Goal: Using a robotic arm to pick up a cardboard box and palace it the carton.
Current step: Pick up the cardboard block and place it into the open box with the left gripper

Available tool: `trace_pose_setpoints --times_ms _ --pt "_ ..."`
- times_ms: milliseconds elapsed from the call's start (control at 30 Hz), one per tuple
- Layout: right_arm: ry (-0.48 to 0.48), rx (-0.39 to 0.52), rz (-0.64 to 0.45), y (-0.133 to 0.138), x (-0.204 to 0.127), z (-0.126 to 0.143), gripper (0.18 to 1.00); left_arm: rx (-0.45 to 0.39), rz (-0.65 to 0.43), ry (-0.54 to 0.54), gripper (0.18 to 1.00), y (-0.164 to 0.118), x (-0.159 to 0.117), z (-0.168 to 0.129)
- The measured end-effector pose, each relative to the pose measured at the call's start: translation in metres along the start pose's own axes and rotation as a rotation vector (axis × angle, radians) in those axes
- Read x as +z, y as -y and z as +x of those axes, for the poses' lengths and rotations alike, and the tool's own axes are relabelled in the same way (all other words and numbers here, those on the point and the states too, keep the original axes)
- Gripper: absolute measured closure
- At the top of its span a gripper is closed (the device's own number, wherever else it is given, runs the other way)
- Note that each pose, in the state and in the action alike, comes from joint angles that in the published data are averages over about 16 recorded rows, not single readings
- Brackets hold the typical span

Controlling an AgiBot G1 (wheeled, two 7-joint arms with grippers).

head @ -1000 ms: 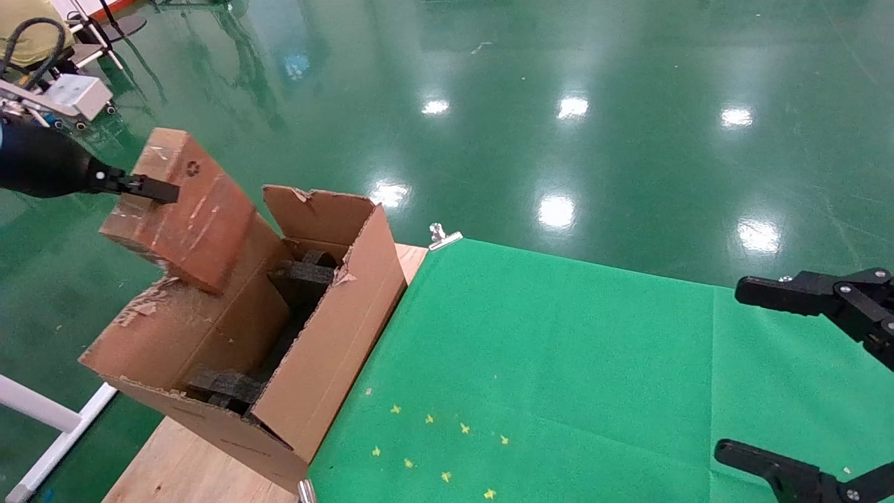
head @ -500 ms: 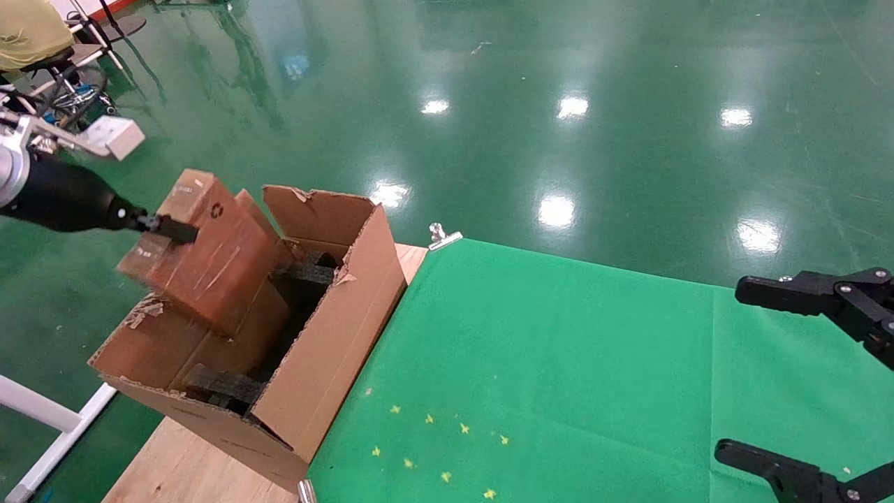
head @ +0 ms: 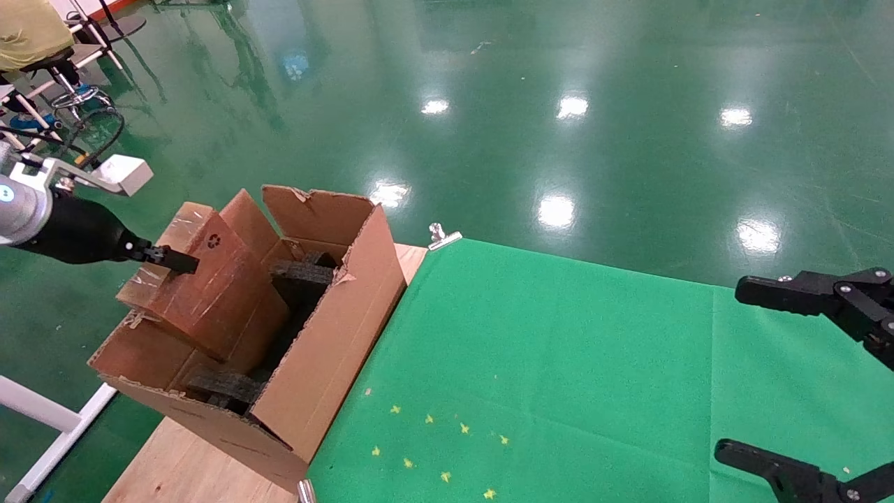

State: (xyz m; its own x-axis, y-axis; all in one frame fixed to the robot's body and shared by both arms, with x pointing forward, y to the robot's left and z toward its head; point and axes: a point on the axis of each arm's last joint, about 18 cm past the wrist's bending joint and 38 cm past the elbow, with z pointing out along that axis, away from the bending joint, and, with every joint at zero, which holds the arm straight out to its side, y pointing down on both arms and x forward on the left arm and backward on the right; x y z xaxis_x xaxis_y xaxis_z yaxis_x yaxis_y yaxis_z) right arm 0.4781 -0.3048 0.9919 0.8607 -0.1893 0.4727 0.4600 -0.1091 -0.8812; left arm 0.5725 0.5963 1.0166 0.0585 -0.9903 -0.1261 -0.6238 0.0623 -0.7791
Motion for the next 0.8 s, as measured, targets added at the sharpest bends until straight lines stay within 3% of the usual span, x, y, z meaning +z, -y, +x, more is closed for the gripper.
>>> trace_pose_setpoints --times_ms 800 --pt "0.0 0.0 0.0 0.0 0.0 0.0 0.178 -0.02 -0.028 0.039 0.901 -0.028 0.053 0.004"
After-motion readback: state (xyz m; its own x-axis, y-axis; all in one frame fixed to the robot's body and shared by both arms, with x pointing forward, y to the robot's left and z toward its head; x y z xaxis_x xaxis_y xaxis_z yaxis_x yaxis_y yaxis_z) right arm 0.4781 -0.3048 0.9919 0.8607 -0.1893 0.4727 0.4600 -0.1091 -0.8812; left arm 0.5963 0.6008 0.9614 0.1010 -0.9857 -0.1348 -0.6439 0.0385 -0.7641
